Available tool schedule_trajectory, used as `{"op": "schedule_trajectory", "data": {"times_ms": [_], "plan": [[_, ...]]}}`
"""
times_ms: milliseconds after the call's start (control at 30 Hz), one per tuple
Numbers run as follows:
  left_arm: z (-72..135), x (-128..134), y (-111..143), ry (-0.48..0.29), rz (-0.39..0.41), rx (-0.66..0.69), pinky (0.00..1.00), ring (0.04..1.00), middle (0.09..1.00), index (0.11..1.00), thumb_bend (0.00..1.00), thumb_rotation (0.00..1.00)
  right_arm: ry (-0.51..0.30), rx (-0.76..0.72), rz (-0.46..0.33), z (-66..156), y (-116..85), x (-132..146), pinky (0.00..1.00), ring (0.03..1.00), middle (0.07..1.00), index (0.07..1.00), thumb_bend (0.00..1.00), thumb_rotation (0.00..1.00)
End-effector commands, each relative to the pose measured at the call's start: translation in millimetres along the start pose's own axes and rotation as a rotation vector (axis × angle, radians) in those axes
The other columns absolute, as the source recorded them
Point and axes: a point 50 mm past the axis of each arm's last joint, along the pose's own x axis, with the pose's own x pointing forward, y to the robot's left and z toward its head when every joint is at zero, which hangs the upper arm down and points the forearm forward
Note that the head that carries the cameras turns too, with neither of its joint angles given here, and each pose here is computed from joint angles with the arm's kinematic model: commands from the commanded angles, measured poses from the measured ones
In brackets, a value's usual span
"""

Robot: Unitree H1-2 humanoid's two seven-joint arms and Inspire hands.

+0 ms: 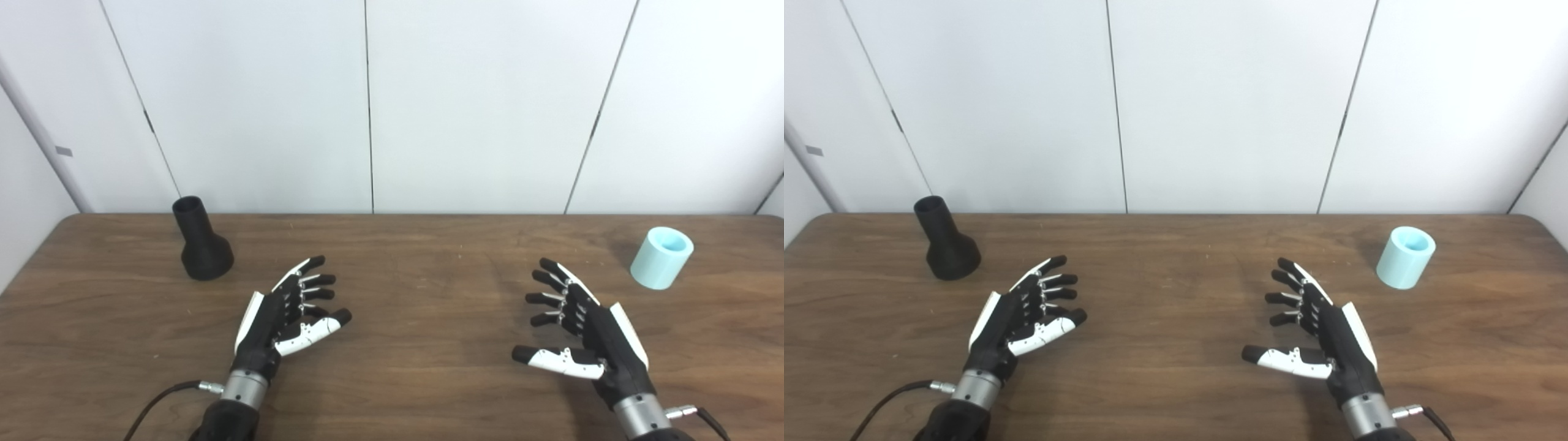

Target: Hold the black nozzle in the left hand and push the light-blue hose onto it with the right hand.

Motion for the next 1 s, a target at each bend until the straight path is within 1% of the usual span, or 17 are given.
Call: {"op": "schedule_trajectory", "data": {"times_ms": [0, 367, 533, 600, 667, 833, 933, 967], "plan": [[6.9, 3.2, 0.5, -0.042, 0.000, 0.014, 0.52, 0.698, 0.748, 0.800, 0.65, 0.30, -0.099, -0.007, -0.006, 17.7, -1.9, 10.2, 0.59, 0.747, 0.866, 0.901, 0.81, 0.22], [6.5, 2.8, 1.9, -0.048, -0.006, 0.020, 0.51, 0.698, 0.748, 0.800, 0.66, 0.31, -0.100, -0.017, -0.005, 17.7, -1.0, 8.8, 0.59, 0.749, 0.863, 0.892, 0.80, 0.21], [6.4, 2.6, -0.2, -0.049, -0.010, 0.014, 0.53, 0.712, 0.756, 0.799, 0.66, 0.32, -0.098, -0.018, -0.003, 16.7, -0.5, 8.0, 0.59, 0.749, 0.863, 0.893, 0.80, 0.21], [5.2, 2.8, -4.8, -0.047, -0.013, 0.013, 0.54, 0.716, 0.756, 0.799, 0.65, 0.31, -0.094, -0.018, -0.004, 14.0, -3.3, 6.8, 0.59, 0.749, 0.864, 0.893, 0.80, 0.21], [2.1, 3.1, -13.4, -0.045, -0.018, 0.011, 0.55, 0.717, 0.756, 0.799, 0.65, 0.30, -0.088, -0.021, -0.005, 6.9, -10.2, 4.3, 0.60, 0.753, 0.866, 0.895, 0.79, 0.20], [-5.8, 4.6, -31.1, -0.044, -0.018, -0.009, 0.55, 0.711, 0.757, 0.796, 0.67, 0.32, -0.079, -0.022, -0.005, -3.7, -20.0, 1.2, 0.60, 0.753, 0.861, 0.888, 0.81, 0.23], [-9.8, 5.0, -43.5, -0.039, -0.021, -0.037, 0.55, 0.711, 0.757, 0.800, 0.68, 0.32, -0.069, -0.017, -0.001, -3.2, -24.4, -2.6, 0.63, 0.772, 0.869, 0.889, 0.79, 0.17], [-10.2, 5.2, -45.6, -0.039, -0.022, -0.040, 0.54, 0.710, 0.754, 0.799, 0.67, 0.31, -0.072, -0.015, 0.001, -3.4, -24.8, -2.7, 0.63, 0.779, 0.872, 0.893, 0.79, 0.20]]}}
